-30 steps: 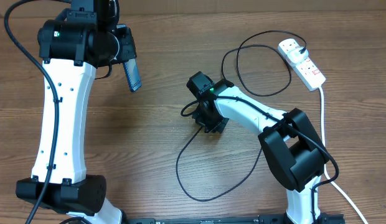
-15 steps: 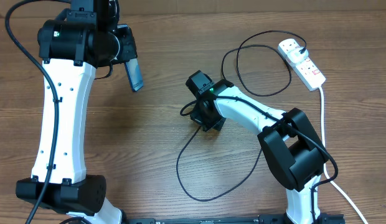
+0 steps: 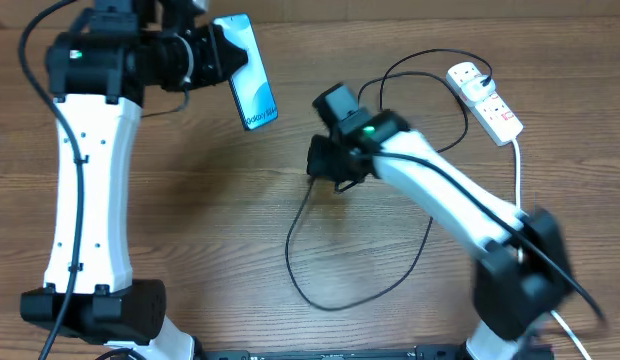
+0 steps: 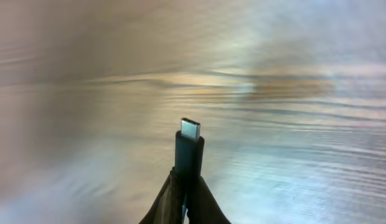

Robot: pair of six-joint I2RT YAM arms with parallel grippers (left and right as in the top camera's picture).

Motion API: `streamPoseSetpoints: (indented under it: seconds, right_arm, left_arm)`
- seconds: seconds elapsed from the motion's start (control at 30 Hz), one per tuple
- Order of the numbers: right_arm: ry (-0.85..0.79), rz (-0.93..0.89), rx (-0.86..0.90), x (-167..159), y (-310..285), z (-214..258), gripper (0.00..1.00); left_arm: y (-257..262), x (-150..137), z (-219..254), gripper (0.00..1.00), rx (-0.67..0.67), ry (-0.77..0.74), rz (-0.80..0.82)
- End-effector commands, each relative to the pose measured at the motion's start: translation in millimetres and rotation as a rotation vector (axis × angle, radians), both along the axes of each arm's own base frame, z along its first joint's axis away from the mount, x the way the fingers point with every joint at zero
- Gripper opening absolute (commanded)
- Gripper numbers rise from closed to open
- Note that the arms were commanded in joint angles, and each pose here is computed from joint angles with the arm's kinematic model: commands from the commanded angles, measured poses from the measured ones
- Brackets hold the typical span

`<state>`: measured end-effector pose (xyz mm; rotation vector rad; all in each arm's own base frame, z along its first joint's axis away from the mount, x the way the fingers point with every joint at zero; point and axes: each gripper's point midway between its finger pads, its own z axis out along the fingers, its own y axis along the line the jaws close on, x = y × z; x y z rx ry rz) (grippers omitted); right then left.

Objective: Plug charger to phone and switch on socket
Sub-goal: 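Lift the cable plug toward the phone held by the left gripper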

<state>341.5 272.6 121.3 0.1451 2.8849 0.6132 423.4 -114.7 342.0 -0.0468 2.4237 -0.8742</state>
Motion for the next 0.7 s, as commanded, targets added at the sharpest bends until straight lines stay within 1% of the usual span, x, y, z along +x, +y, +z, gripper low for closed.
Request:
streamPoseSetpoints:
  seconds: [0.0,0.1,0.2,0.27,0.5,0.67]
  right_arm:
    - [-0.191,0.178,0.166,-15,13,93,0.04]
    - [-0.253,0.255,0.246,-35,14,131,0.04]
    - [-0.328,0.438,0.378,-66,23,171,0.04]
    - [-0.356,0.521,0.439,-82,28,187,0.04]
    - [-0.372,0.622,0.548,-106,42,208,0.04]
    - [-0.391,0.641,0.585,-108,47,217,0.04]
  left_arm:
    - [-10,-14,42,0.04,-0.241,-0.065,-0.153]
    - [-3,-16,58,0.04,-0.331,-0.088,-0.183]
    - [-2,-26,72,0.04,-0.427,-0.098,-0.247]
    - [-4,-32,79,0.04,-0.471,-0.099,-0.285]
    - [-19,-56,102,0.04,-0.600,-0.125,-0.445]
    - [-17,-51,95,0.04,-0.564,-0.115,-0.406]
